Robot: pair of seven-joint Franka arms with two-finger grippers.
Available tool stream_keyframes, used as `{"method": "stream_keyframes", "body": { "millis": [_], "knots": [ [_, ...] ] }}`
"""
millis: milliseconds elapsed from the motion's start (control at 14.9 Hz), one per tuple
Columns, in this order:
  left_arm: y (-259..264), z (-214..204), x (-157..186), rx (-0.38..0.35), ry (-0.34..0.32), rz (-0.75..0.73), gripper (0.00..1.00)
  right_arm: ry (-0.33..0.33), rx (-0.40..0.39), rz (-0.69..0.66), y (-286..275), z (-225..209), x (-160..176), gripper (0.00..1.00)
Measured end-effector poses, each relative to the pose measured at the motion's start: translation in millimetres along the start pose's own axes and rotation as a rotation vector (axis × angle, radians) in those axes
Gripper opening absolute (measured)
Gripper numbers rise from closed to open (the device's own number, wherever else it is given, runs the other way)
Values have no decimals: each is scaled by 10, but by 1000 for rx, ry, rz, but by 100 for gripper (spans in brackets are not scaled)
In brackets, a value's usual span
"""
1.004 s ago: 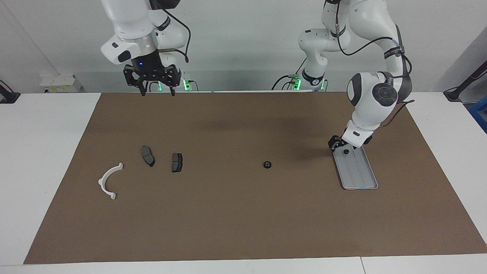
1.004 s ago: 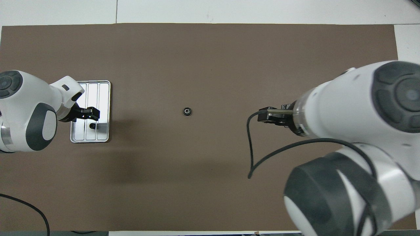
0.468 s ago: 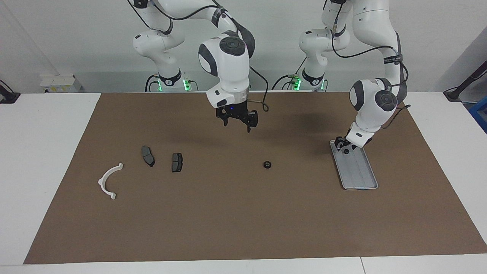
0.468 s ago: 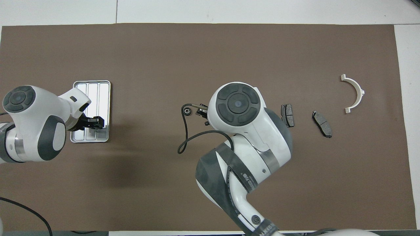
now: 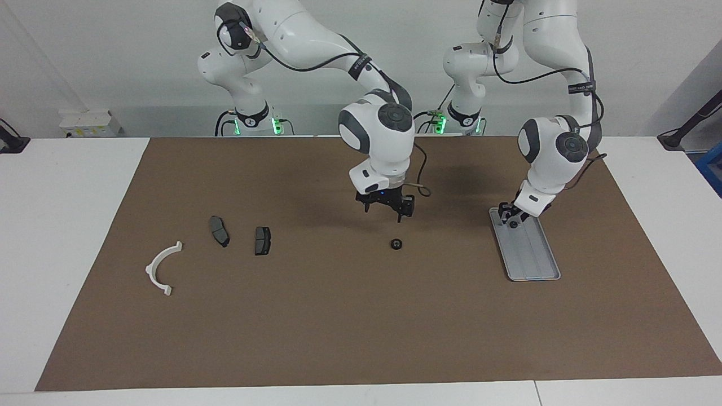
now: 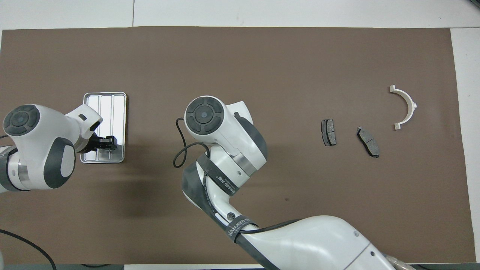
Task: Place bearing gear from tray to pile
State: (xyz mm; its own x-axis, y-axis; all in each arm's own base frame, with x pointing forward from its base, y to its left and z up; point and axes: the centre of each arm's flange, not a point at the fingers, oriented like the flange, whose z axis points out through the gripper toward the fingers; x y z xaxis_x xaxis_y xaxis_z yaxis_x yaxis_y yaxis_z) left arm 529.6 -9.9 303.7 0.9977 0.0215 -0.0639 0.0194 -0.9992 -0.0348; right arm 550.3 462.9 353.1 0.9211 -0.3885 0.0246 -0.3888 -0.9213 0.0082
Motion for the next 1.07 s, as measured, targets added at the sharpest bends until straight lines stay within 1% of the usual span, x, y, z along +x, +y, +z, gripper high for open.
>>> {"method": "stream_keyframes", "body": {
  "millis": [67, 335, 401, 535, 602, 669, 803, 870, 937, 1071],
  "knots": [
    [1, 7, -2, 0, 5, 0, 52, 0, -3, 0, -91, 113, -6, 100],
    [3, 32, -8, -2, 17, -1, 50, 8, 6, 7, -257, 280, 112, 100],
    [4, 38, -10, -2, 17, -1, 41, 9, 2, 8, -273, 332, 127, 100],
    [7, 37, -9, -2, 18, -1, 40, 7, -11, 6, -294, 471, 144, 100],
    [18, 34, -9, -2, 19, 1, 31, 5, -17, 6, -299, 535, 147, 100],
    [27, 34, -9, -2, 19, 3, 31, 3, -23, 5, -301, 597, 148, 100],
    [46, 20, 1, -4, 23, 3, 23, 0, -33, 5, -308, 700, 155, 100],
    [60, -9, 19, -6, 27, -3, 23, 0, -35, 5, -312, 725, 160, 100],
    [75, -72, 56, -11, 30, -13, 23, 1, -35, 6, -314, 733, 169, 93],
    [118, -293, 157, -29, 16, -38, 23, 4, -30, 8, -320, 712, 187, 90]
  ]
}}
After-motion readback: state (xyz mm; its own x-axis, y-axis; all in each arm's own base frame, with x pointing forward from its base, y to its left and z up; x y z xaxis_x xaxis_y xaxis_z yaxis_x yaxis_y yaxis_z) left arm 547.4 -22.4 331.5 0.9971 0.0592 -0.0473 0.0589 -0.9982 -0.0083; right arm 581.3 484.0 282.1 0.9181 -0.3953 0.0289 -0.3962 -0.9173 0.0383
